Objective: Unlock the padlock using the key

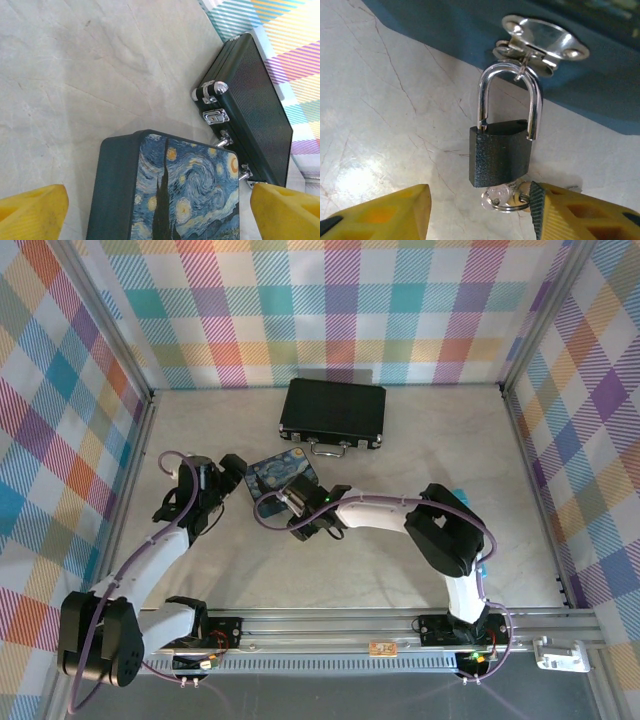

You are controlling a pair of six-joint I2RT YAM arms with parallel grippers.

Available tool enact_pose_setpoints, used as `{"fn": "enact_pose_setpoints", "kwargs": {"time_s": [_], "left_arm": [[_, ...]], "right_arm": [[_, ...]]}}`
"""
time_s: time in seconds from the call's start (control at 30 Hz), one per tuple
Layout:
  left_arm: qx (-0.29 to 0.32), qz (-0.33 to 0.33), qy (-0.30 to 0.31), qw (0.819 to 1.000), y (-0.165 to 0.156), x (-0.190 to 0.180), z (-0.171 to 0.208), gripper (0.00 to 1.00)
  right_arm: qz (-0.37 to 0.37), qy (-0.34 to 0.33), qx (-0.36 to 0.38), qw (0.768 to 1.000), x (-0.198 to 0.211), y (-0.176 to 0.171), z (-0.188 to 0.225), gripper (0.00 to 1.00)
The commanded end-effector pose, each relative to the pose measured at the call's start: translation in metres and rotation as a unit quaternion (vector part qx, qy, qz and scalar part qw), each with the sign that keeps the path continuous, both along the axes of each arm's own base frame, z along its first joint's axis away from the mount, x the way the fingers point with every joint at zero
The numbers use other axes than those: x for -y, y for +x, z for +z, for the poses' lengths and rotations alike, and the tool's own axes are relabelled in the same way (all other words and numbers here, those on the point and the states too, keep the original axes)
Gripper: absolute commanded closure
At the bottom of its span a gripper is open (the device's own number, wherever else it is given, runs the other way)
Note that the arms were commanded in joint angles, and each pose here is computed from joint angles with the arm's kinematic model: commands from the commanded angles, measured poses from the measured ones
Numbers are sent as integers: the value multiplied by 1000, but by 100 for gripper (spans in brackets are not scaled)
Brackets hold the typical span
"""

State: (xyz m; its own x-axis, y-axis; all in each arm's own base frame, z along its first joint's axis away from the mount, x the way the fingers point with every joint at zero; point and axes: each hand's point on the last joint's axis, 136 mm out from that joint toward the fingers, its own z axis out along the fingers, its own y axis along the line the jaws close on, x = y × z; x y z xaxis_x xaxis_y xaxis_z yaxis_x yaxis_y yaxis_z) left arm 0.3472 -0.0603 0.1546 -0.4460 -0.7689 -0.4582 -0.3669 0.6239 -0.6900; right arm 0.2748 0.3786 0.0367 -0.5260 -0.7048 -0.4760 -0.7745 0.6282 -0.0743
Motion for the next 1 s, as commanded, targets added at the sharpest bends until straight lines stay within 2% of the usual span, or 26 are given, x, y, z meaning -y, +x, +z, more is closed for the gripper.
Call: {"fn": "enact_pose_setpoints", "kwargs": {"time_s": [0.0, 0.17, 0.4, 0.63, 0.8, 0.97], "left_arm": [[4, -13, -3, 1000, 3, 0, -9, 7], [1, -18, -7, 1000, 6, 0, -13, 7], [4, -15, -5, 1000, 9, -4, -13, 7], [-3, -42, 6, 999, 15, 2, -16, 7], [4, -64, 34, 997, 24, 3, -16, 8], [-8, -98, 46, 994, 35, 11, -26, 10]], "right_arm": [[11, -4, 5, 1000, -11, 5, -6, 51], [7, -10, 12, 1000, -11, 9, -16, 57], [21, -19, 30, 999, -2, 9, -12, 83], [87, -12, 23, 996, -9, 2, -1, 100], [132, -2, 8, 991, -13, 6, 6, 100], [217, 13, 26, 976, -18, 5, 12, 100]]}}
